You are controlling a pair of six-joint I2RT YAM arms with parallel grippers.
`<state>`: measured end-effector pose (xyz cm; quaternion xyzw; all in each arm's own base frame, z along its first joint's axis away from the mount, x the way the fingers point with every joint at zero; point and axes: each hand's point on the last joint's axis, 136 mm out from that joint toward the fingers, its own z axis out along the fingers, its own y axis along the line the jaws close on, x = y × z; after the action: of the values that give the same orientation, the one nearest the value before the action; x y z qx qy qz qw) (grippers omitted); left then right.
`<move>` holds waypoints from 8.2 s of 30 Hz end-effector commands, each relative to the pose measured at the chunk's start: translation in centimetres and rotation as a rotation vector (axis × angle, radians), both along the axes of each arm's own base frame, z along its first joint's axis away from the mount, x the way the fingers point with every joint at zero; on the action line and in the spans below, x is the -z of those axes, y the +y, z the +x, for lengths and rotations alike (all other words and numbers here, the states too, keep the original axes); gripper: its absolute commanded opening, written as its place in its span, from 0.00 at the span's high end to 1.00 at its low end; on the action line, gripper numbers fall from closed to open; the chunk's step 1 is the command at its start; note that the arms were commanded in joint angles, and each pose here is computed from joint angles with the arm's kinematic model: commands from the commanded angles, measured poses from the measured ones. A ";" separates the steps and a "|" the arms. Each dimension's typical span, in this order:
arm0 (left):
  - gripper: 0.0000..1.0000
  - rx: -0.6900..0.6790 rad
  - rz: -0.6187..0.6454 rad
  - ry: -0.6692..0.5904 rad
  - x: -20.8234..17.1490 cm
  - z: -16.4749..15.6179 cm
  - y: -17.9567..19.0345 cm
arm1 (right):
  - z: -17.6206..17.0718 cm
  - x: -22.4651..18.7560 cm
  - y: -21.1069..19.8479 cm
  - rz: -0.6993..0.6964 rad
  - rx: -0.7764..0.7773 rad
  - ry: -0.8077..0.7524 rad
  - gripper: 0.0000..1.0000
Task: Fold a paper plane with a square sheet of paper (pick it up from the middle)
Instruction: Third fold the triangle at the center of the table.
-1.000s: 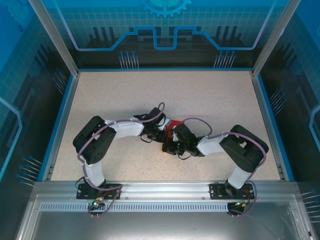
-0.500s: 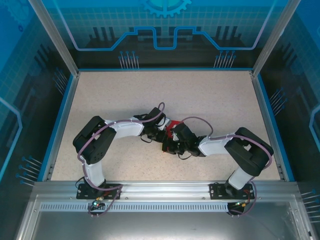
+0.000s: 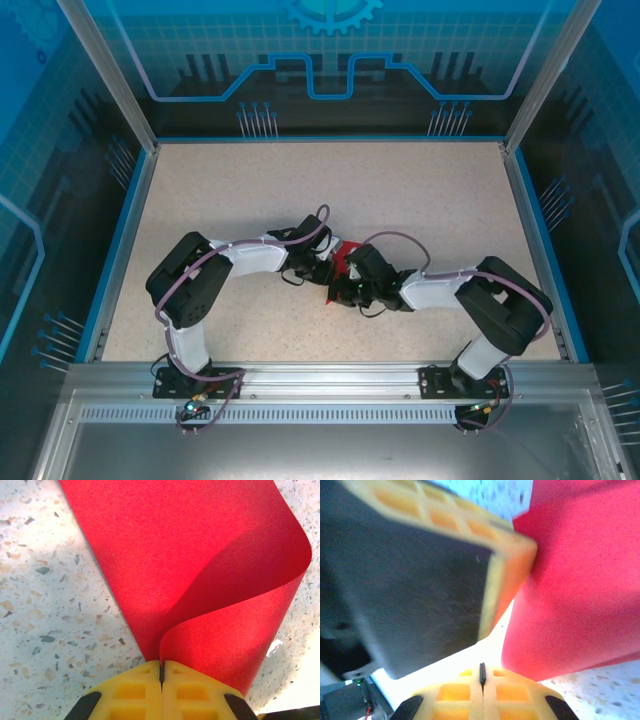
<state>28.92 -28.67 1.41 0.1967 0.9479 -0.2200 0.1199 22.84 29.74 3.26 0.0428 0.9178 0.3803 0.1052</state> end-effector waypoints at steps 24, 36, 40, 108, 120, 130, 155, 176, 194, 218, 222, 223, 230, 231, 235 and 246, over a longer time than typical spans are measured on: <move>0.98 0.031 0.073 0.087 3.5 -1.9 1.3 | 0.8 3.1 -2.8 -0.027 0.041 0.040 1.00; 0.98 0.026 0.088 0.089 3.6 -1.8 1.5 | 3.3 -0.7 -3.9 0.029 0.052 -0.027 1.00; 0.99 0.026 0.088 0.089 3.6 -1.8 1.5 | 3.5 0.3 -4.3 0.019 0.056 -0.007 1.00; 0.97 0.025 0.091 0.105 3.7 -2.0 1.6 | 6.8 -2.1 -7.3 0.075 0.075 -0.013 0.98; 0.72 -0.036 0.007 0.035 -1.4 -1.2 1.0 | 5.4 3.5 -6.5 0.035 0.070 0.106 0.99; 0.68 -0.210 -0.097 0.014 -6.6 -0.2 2.0 | 5.6 -0.8 -6.1 0.063 0.047 0.043 0.95; 0.85 -0.154 -0.171 0.198 -5.1 1.5 -1.4 | 0.1 -5.8 -5.9 -0.059 0.105 -0.042 0.89; 0.81 -0.185 -0.133 0.070 -7.8 3.9 1.0 | 1.2 -4.3 -3.6 -0.108 0.112 -0.035 0.90; 0.81 -0.028 -0.237 0.295 -5.5 1.0 -2.7 | 1.8 -3.0 -5.1 -0.109 0.165 0.001 0.91; 0.84 -0.054 -0.091 0.314 0.4 1.5 -1.1 | 1.5 -0.7 0.5 -0.014 0.064 0.041 0.95; 0.84 -0.053 -0.080 0.320 0.7 1.5 -1.0 | 0.7 -0.8 1.2 -0.011 0.046 0.037 0.95; 0.84 -0.053 -0.080 0.322 0.7 1.5 -1.0 | 0.5 -0.7 1.3 -0.014 0.040 0.034 0.95; 0.84 -0.050 -0.074 0.324 0.8 1.5 -1.0 | -0.5 2.0 1.1 -0.026 0.047 0.086 0.96; 0.84 -0.048 -0.074 0.323 0.8 1.4 -0.9 | -0.7 2.5 1.1 -0.033 0.047 0.099 0.96; 0.84 -0.049 -0.070 0.325 0.8 1.4 -0.8 | -1.1 3.2 0.5 -0.063 0.057 0.119 0.97; 0.84 -0.047 -0.069 0.325 0.8 1.5 -0.9 | -1.1 0.0 1.6 0.017 0.010 0.045 0.94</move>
<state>30.77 -29.92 1.52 0.1245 0.9477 -0.2937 -0.0089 22.77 30.96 2.88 0.0750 0.9185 0.3775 0.0908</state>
